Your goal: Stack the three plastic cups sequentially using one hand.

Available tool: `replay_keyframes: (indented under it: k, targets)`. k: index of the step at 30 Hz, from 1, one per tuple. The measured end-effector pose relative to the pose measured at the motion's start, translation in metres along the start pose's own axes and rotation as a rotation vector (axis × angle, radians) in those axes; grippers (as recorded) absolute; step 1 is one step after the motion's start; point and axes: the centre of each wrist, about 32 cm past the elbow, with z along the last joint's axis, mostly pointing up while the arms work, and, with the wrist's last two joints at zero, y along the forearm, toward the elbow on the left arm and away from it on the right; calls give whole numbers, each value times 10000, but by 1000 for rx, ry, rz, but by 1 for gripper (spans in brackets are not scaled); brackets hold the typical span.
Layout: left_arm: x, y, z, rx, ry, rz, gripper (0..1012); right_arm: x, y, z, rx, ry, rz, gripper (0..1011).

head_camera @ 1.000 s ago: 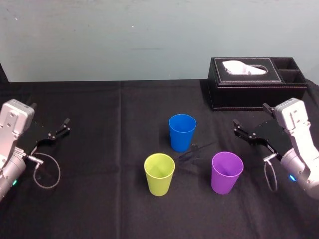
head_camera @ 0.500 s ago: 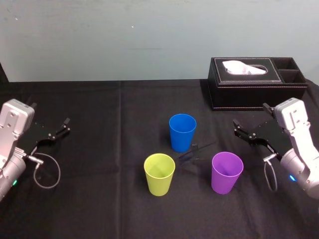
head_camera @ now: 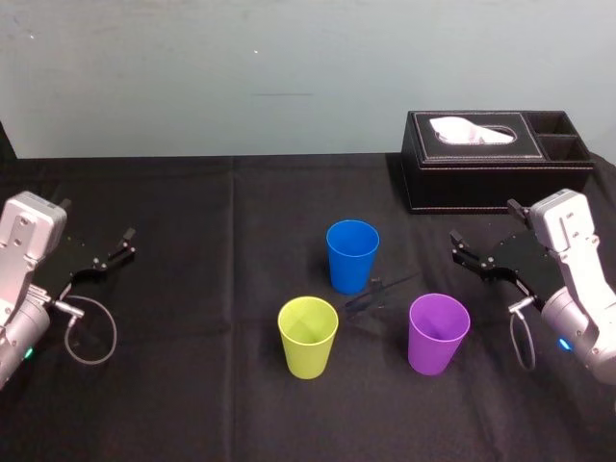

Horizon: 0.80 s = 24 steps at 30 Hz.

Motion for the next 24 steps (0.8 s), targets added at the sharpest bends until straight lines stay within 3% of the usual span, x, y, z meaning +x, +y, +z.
replay_keyframes:
  k: [13,24]
  targets:
    - [0,0,0,0,0,0,1010,13,-13,32,3,37,10,1004]
    - [0,0,0,0,0,0,1010,148,-156,137,16,96,43,1004]
